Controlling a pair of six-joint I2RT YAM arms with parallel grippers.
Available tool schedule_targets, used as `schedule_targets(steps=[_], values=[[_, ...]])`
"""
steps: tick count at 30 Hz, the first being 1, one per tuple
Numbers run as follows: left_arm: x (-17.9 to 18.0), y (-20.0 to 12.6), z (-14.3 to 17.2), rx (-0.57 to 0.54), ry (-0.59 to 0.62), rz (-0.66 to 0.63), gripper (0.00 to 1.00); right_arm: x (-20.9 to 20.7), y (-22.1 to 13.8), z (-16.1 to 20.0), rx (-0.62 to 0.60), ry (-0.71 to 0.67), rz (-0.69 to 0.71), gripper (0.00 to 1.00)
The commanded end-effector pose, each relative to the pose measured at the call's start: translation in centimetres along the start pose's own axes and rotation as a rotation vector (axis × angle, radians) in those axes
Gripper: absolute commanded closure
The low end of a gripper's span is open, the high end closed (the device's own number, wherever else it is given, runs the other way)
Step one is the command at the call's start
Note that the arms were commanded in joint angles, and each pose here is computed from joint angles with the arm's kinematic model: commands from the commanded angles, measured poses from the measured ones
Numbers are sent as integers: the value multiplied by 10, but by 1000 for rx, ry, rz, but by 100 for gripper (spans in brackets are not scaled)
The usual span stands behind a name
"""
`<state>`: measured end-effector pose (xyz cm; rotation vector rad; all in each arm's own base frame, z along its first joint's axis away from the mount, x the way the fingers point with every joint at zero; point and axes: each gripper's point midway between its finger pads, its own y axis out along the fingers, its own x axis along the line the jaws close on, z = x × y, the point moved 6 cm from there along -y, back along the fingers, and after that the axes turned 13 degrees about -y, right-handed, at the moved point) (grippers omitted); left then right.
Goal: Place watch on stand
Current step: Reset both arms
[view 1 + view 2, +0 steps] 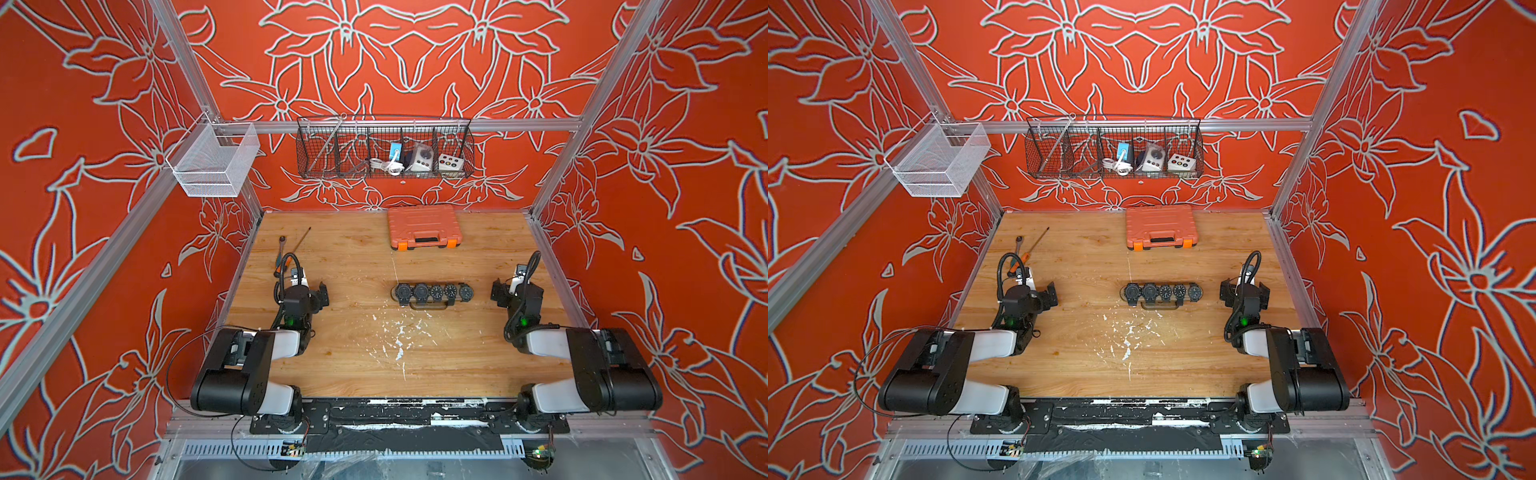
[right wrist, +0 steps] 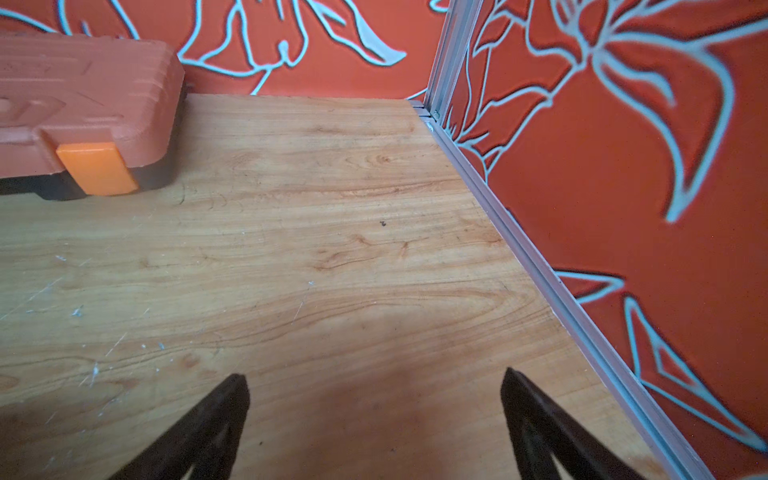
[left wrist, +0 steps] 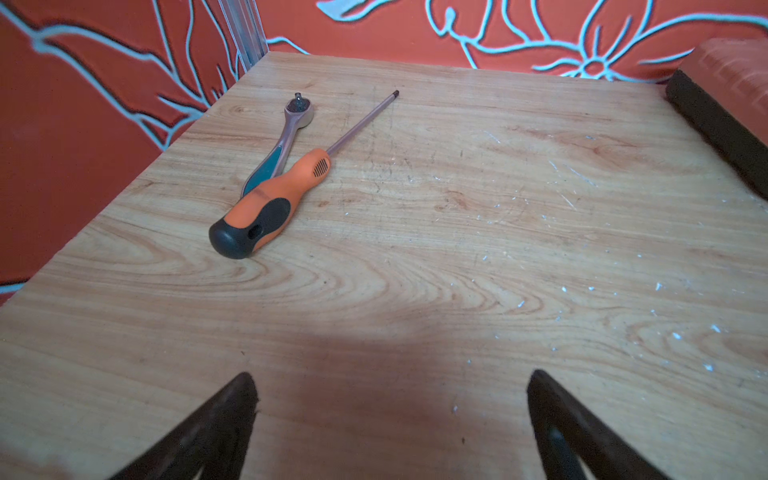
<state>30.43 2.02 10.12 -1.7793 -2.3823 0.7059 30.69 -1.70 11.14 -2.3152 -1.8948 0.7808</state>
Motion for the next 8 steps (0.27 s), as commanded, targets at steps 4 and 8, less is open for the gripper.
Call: schedule_targets(steps=[4,8], values=[[-3,0,-9,-33,-6,16,1,2,4,-9,-21,-23,-16,2],[-3,0,-9,-32,-5,15,1,1,2,-9,-30,-26,-17,2]])
